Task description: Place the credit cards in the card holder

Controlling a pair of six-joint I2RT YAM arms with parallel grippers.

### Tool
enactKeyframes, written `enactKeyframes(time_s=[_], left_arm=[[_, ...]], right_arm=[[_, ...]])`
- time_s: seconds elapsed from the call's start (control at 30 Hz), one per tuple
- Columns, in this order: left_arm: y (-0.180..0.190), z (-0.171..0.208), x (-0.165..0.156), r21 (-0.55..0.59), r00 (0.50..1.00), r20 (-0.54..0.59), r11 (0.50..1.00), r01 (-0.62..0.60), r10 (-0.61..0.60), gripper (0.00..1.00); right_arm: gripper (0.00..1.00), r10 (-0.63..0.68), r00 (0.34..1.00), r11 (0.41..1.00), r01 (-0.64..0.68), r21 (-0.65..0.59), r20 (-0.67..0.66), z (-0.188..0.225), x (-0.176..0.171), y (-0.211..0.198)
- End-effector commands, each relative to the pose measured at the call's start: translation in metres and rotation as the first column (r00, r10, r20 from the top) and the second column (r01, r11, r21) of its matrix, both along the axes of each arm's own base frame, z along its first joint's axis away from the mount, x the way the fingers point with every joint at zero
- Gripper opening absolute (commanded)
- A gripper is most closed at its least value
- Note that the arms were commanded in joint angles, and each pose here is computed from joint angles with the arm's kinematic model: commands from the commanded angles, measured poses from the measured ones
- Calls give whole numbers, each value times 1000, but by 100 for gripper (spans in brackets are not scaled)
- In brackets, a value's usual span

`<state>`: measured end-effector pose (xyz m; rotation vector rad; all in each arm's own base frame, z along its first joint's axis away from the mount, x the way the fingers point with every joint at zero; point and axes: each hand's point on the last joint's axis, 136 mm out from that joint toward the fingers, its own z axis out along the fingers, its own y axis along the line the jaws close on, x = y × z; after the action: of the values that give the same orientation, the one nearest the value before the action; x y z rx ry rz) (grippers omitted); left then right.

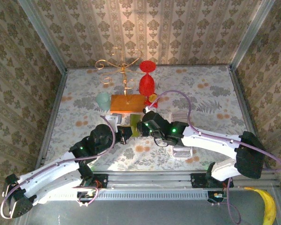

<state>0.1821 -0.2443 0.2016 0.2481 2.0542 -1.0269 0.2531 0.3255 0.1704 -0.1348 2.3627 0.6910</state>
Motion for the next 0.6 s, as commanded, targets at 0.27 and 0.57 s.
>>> enactKeyframes(time_s=[0.27, 0.57], left_arm=[[-3, 24, -4, -83, 999, 36, 996, 17, -14, 0], [15, -14, -1, 1, 996, -60, 997, -74, 73, 0]], right_arm=[[0, -78, 997, 993, 79, -88, 10, -19, 9, -22], [0, -149, 989, 982, 148, -114, -6, -42, 6, -61]])
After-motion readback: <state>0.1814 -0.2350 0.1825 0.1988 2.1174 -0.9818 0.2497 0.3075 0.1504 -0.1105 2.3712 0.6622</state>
